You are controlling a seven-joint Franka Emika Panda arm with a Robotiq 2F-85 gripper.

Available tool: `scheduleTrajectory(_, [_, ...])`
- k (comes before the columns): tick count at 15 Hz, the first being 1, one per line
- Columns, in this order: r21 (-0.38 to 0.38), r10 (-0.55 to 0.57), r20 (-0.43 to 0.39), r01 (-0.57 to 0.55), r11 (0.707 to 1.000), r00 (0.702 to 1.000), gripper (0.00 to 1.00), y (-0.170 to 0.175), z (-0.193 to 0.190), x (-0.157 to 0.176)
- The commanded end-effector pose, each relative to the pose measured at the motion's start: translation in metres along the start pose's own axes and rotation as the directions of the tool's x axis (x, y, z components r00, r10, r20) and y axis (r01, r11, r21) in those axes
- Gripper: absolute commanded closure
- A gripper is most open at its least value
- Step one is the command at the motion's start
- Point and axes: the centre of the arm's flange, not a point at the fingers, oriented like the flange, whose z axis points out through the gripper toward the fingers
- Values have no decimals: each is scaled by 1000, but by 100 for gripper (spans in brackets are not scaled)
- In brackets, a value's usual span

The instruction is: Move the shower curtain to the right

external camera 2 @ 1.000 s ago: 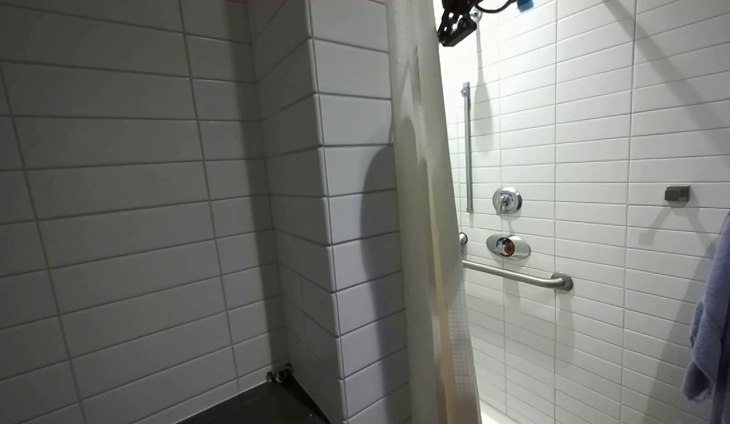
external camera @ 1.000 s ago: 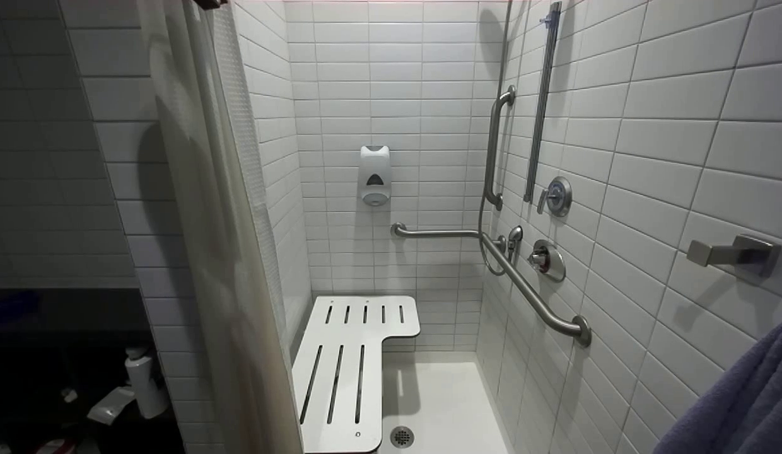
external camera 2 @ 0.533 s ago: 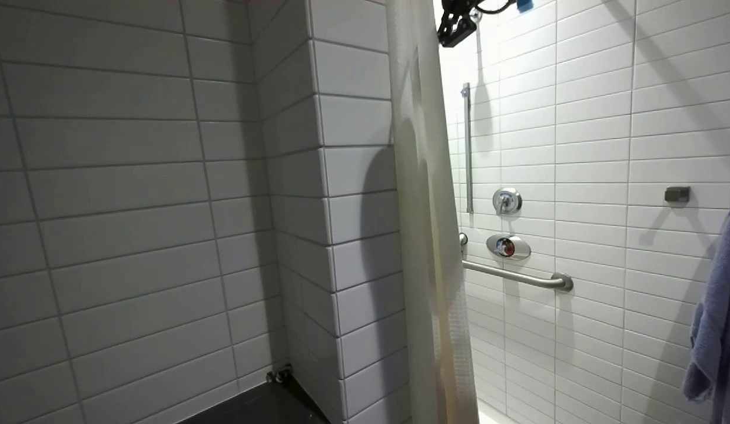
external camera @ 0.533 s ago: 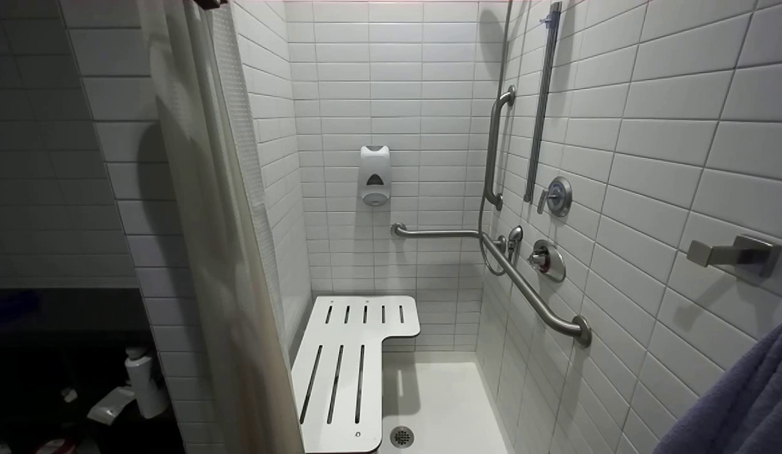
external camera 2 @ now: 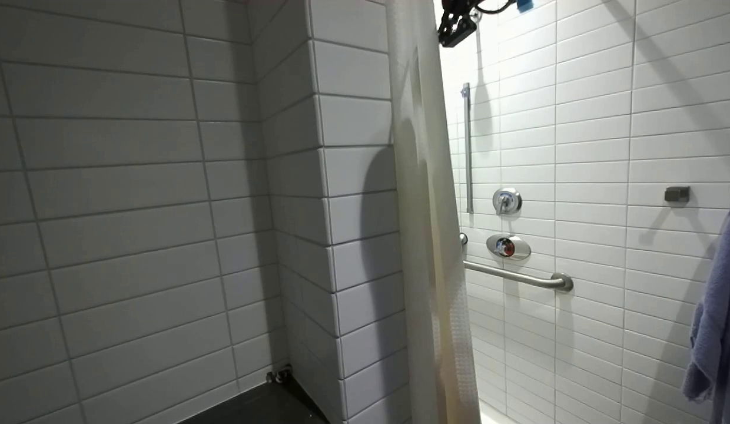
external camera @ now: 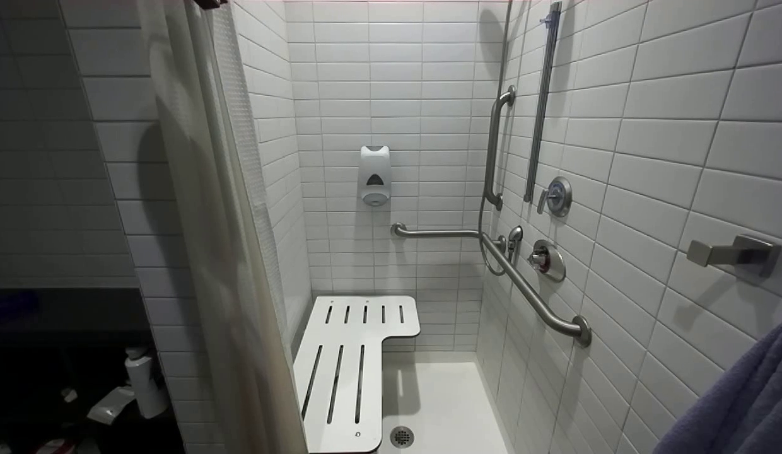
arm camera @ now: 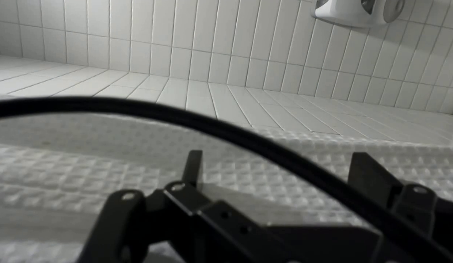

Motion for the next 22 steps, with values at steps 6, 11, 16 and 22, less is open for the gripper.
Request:
scheduleTrajectory(6, [0, 0, 0, 0, 1000, 1000, 0, 0, 0, 0])
scheduleTrajectory(11, [0, 0, 0, 0, 1000, 1000, 0, 0, 0, 0])
scheduleTrajectory(16, [115, -67, 20, 64, 991, 998, 0, -8, -12, -9])
scheduleTrajectory(22, [446, -260, 121, 182, 877, 958, 0, -36, -41, -62])
